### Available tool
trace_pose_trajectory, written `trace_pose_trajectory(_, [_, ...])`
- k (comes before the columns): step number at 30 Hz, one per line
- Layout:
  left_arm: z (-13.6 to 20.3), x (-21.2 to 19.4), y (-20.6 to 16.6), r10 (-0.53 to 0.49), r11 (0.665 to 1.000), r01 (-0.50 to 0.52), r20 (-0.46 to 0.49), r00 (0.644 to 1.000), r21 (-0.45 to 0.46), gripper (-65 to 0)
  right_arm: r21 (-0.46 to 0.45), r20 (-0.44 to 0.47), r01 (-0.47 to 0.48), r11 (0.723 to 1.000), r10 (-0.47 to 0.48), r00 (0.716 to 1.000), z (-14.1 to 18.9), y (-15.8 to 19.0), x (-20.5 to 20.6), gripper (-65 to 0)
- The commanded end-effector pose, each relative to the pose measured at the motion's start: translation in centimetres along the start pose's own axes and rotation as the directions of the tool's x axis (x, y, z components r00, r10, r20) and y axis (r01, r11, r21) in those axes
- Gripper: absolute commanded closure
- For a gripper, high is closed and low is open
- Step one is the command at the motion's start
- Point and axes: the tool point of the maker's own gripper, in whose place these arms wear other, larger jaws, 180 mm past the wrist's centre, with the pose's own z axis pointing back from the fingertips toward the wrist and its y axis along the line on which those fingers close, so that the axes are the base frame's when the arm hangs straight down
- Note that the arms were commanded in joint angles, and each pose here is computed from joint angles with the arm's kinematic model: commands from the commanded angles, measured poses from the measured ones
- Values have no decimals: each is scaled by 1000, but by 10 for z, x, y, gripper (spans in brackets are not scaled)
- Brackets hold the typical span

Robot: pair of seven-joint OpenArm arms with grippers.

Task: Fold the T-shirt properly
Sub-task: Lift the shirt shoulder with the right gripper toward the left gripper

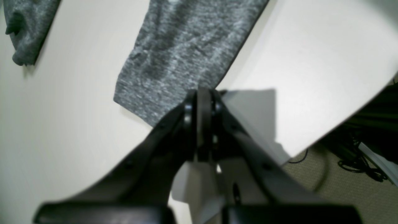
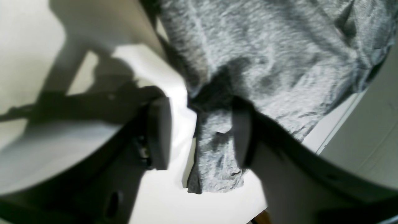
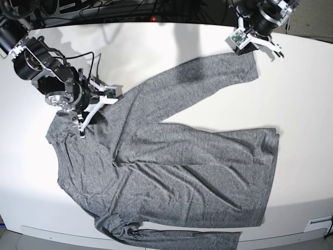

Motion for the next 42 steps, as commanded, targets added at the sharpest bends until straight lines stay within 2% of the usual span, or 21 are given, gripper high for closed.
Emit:
trace_pose_trajectory(1, [3, -3, -1, -4, 1000, 4, -15, 1000, -3, 0, -25, 0, 2, 1000, -2, 1000, 2, -9, -2, -243])
trace_pose_trajectory(9, [3, -3, -1, -4, 1000, 4, -15, 1000, -3, 0, -23, 52, 33, 999, -32, 998, -5, -9, 23, -236])
trace_pose_trajectory(15, [3, -3, 0, -4, 1000, 4, -12, 1000, -2, 0, 7, 17, 46, 999, -46, 999, -13, 1, 11, -228])
trace_pose_trajectory(16, [3, -3, 0, -4, 1000, 4, -11, 1000, -2, 0, 14, 14, 48, 999, -48, 999, -14, 3, 10, -197])
trace_pose_trajectory(19, [3, -3, 0, -4, 1000, 4, -11, 1000, -1, 0, 22, 12, 48, 999, -48, 999, -14, 8, 10, -50])
trace_pose_trajectory(21, [3, -3, 0, -4, 1000, 4, -12, 1000, -1, 0, 21, -4, 48, 999, -48, 999, -14, 7, 7, -15])
trace_pose_trajectory(26, [3, -3, 0, -4, 1000, 4, -11, 1000, -1, 0, 2, -38, 54, 999, -54, 998, -11, 2, 4, -13])
trace_pose_trajectory(31, [4, 4, 3, -7, 1000, 7, 6, 1000, 7, 0, -62, -39, 148, 987, -150, 988, -6, -11, 7, 0])
trace_pose_trajectory(35, [7, 17, 8, -14, 1000, 13, 40, 999, 23, 0, -101, -44, 162, 982, -167, 985, -2, -20, 8, 0])
trace_pose_trajectory(42, [12, 36, 16, -25, 999, 21, 86, 996, 47, 0, -208, -56, 218, 953, -234, 971, 5, -40, 4, 0])
